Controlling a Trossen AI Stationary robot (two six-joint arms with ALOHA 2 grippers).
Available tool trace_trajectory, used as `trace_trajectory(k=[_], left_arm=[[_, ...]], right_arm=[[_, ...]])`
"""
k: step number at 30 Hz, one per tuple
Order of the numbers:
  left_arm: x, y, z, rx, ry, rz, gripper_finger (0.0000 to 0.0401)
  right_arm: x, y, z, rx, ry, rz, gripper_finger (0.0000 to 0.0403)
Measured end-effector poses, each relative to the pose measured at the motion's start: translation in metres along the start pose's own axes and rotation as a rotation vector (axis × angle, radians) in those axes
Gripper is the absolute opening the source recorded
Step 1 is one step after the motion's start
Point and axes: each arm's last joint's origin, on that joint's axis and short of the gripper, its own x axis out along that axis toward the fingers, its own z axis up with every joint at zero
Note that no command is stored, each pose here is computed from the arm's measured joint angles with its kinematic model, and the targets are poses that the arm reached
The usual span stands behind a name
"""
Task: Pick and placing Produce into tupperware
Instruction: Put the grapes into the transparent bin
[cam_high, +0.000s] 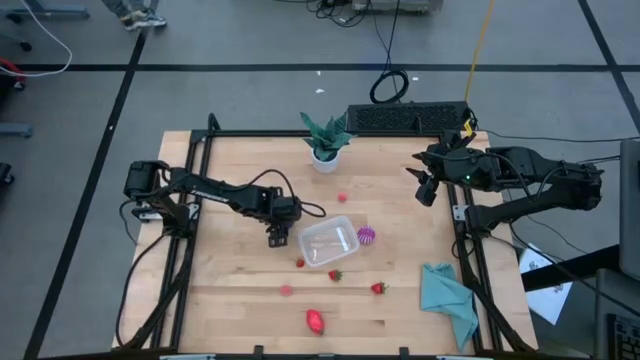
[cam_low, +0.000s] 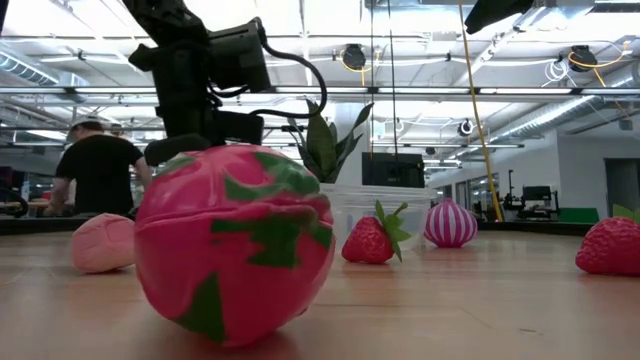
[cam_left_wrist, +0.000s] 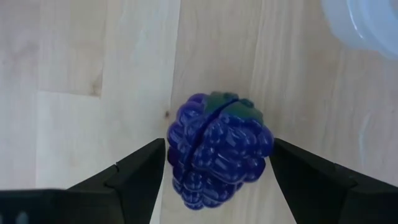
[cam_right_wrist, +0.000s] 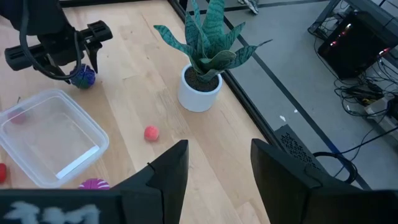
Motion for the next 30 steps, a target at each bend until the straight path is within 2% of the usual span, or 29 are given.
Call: trace_trajectory(k=[13,22,30], left_arm=[[0.0001,0.0002,0.0023,-0.006,-0.024,0.008,0.0289],[-0.0001,0.0002,0.0027,-0.007,-0.026,0.010,0.0236],[-0.0002,0.0006,0.0028,-0.011,-0.028,0.022,0.0226]], right_arm=[[0.0000,0.0000,0.0000,0.001,0.000,0.000,0.0165],[0.0000,0.0000,0.0000,0.001,0.000,0.000,0.0165],[0.0000,0.0000,0.0000,0.001,0.000,0.000,0.0165]])
